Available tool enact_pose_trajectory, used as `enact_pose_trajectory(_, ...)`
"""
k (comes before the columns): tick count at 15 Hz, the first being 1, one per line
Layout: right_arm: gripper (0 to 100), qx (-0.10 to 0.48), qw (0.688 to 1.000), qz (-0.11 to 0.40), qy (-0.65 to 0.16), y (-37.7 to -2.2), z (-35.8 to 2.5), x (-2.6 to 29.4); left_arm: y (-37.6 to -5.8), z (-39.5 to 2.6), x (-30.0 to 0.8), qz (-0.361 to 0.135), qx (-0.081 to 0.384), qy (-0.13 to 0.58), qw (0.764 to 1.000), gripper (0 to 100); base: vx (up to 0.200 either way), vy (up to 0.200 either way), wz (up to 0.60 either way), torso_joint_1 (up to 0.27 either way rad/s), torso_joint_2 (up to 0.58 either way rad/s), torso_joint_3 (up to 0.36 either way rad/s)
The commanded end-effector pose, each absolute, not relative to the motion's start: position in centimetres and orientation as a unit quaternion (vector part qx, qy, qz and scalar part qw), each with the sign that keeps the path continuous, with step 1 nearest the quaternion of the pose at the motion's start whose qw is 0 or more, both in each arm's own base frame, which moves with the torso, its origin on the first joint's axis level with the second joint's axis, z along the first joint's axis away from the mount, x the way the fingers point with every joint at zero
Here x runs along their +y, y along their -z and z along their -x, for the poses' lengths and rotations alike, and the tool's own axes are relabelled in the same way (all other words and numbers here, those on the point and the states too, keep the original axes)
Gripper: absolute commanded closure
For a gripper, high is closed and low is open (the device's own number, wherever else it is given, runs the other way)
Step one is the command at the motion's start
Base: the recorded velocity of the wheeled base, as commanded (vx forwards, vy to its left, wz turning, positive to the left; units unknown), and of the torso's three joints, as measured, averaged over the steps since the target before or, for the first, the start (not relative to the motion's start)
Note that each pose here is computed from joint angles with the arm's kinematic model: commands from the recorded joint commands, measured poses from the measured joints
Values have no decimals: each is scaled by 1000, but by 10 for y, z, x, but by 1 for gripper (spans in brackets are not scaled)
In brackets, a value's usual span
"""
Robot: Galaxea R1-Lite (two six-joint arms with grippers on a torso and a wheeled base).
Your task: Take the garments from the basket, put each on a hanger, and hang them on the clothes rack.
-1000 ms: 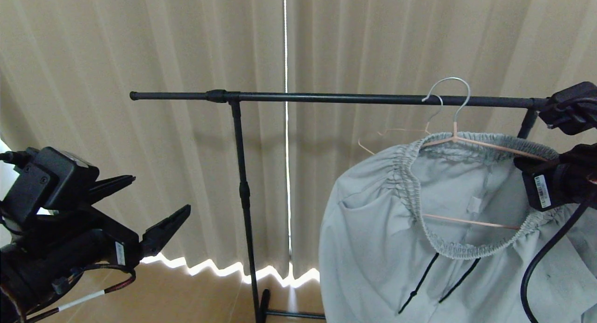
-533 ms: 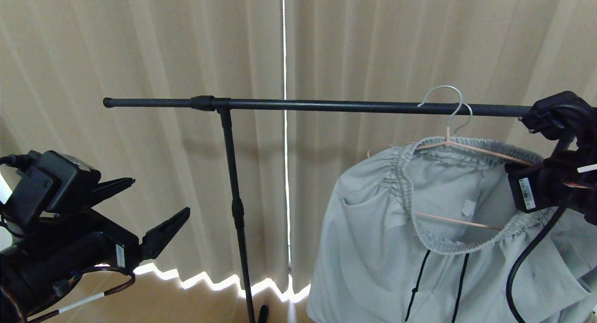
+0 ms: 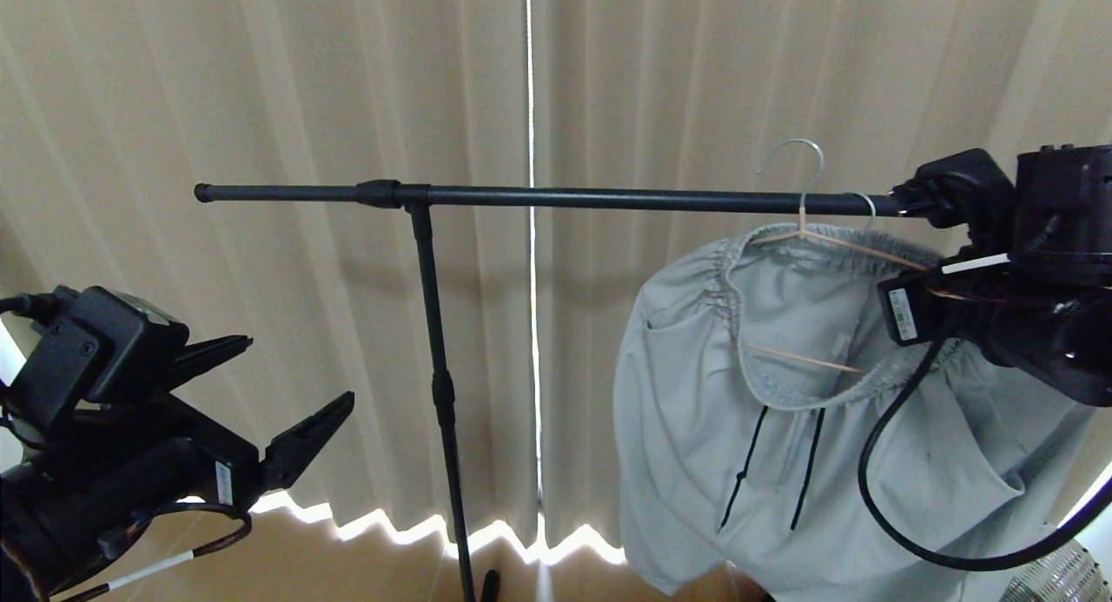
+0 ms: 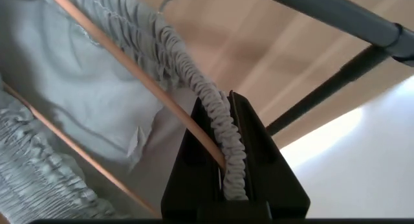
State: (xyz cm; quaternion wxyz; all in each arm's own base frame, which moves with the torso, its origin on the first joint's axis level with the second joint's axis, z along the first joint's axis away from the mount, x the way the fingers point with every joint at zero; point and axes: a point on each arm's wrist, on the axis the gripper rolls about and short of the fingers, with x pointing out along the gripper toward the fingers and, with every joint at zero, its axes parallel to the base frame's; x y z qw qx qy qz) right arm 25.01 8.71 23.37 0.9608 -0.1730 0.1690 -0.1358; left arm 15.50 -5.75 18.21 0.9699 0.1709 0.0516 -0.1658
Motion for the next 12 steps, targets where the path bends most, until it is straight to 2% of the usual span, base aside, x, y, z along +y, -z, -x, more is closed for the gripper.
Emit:
enact_pose_trajectory(1,100,183,958,186,122,-223,-266,103,-182,-155,-58,-171,53,166,970,0,0,0,0,0,0,0)
enact_pose_trajectory(6,100,200,950,210,116,-205,-278,124,-181,-155,-58,-171,53,166,970,0,0,0,0,0,0,0)
enact_pose_trajectory(12,100,196,952,212,103,-205,-279,136,-182,-155,-58,-171,53,166,970,0,0,0,0,0,0,0)
